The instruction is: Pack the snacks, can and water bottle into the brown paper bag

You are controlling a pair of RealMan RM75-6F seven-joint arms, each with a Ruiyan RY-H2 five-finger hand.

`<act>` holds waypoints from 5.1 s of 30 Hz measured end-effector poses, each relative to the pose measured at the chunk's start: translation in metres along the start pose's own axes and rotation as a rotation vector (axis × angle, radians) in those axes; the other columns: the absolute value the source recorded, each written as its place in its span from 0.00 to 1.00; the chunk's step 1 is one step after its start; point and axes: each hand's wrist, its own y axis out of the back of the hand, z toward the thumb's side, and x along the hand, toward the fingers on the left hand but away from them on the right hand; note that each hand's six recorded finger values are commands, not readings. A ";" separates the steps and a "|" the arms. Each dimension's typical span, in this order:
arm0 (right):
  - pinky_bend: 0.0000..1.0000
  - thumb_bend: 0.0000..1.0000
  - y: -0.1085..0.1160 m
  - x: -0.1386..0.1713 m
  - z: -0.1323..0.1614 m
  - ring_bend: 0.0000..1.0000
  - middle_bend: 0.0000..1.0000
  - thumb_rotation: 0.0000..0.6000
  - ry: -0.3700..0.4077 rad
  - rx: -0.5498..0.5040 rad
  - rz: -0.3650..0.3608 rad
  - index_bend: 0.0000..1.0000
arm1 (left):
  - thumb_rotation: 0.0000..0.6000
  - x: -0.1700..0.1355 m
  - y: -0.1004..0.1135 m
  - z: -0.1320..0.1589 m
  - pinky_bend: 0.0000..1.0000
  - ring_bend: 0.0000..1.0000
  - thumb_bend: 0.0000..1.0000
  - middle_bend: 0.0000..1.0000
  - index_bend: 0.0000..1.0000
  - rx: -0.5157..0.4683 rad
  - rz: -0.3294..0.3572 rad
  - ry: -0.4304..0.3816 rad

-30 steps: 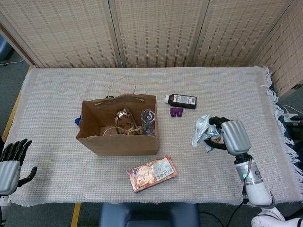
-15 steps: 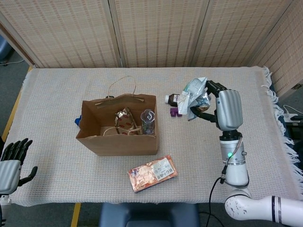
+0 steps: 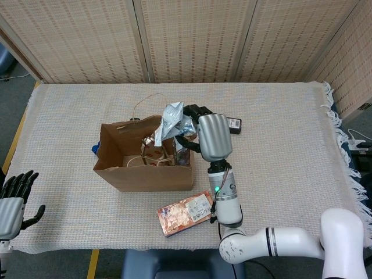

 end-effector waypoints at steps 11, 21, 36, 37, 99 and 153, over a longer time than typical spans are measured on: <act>0.44 0.32 -0.053 0.004 0.010 0.23 0.38 1.00 -0.029 0.058 0.099 0.19 | 1.00 -0.002 0.000 -0.001 0.00 0.00 0.36 0.00 0.04 -0.003 0.001 0.005; 0.21 0.26 -0.049 0.005 0.003 0.05 0.16 1.00 -0.064 0.081 0.168 0.00 | 1.00 -0.002 0.000 -0.002 0.00 0.00 0.36 0.00 0.04 -0.003 0.000 0.007; 0.20 0.26 0.012 0.032 -0.029 0.05 0.16 1.00 -0.045 0.087 0.210 0.00 | 1.00 -0.002 0.000 -0.002 0.00 0.00 0.36 0.00 0.04 0.006 0.001 0.011; 0.20 0.26 0.016 0.037 -0.035 0.05 0.16 1.00 -0.046 0.102 0.223 0.00 | 1.00 -0.002 0.000 -0.002 0.00 0.00 0.36 0.00 0.04 0.006 0.001 0.011; 0.00 0.08 -0.128 0.201 -0.100 0.00 0.00 1.00 0.161 0.331 0.994 0.00 | 1.00 -0.001 0.000 0.000 0.00 0.00 0.36 0.00 0.04 0.004 0.001 -0.001; 0.73 0.33 0.149 0.106 -0.133 0.64 0.60 1.00 -0.075 0.019 0.294 0.54 | 1.00 0.003 -0.001 0.004 0.00 0.00 0.36 0.00 0.04 0.026 -0.002 -0.004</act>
